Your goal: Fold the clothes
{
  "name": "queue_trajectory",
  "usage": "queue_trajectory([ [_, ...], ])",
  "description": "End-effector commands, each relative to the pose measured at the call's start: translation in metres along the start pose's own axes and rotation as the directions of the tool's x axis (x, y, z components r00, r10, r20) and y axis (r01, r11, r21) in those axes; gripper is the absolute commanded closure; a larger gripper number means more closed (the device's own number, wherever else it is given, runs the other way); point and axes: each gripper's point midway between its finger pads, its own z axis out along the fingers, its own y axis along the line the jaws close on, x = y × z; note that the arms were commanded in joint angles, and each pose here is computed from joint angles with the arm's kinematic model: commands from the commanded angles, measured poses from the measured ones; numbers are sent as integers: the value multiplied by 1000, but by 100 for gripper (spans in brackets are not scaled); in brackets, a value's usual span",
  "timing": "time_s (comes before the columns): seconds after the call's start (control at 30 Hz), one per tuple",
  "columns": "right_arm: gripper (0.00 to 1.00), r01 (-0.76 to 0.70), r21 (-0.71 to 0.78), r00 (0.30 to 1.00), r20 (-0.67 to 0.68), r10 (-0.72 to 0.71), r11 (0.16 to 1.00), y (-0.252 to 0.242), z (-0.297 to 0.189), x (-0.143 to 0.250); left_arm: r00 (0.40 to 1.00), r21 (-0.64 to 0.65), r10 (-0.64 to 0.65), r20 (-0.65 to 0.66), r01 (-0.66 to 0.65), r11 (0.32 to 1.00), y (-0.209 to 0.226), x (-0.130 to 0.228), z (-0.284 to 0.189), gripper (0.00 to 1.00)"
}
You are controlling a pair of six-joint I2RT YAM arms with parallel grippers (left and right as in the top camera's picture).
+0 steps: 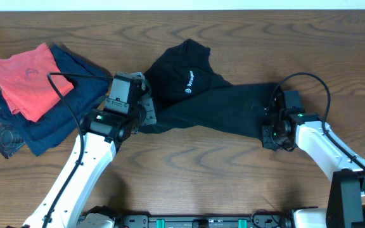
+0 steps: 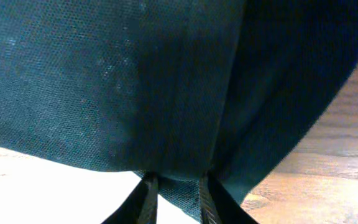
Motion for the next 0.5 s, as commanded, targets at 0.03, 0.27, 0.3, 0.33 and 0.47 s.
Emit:
queue_trajectory([
  [0.03, 79, 11, -52, 1000, 14, -11, 999, 13, -4, -7, 1000, -7, 6, -12, -6, 1000, 2, 3, 2, 84],
  [0.27, 70, 12, -64, 1000, 8, -11, 998, 15, -3, -5, 1000, -7, 6, -12, -7, 1000, 2, 3, 2, 84],
  [0.3, 71, 12, -64, 1000, 8, -11, 998, 15, -3, -5, 1000, -7, 6, -12, -6, 1000, 2, 3, 2, 84],
  [0.33, 74, 11, -63, 1000, 10, -10, 998, 15, -3, -6, 1000, -7, 6, -12, -6, 1000, 2, 3, 2, 84],
  [0.47, 99, -6, -60, 999, 41, 8, 998, 14, -3, -13, 1000, -7, 6, -12, -6, 1000, 2, 3, 2, 84],
])
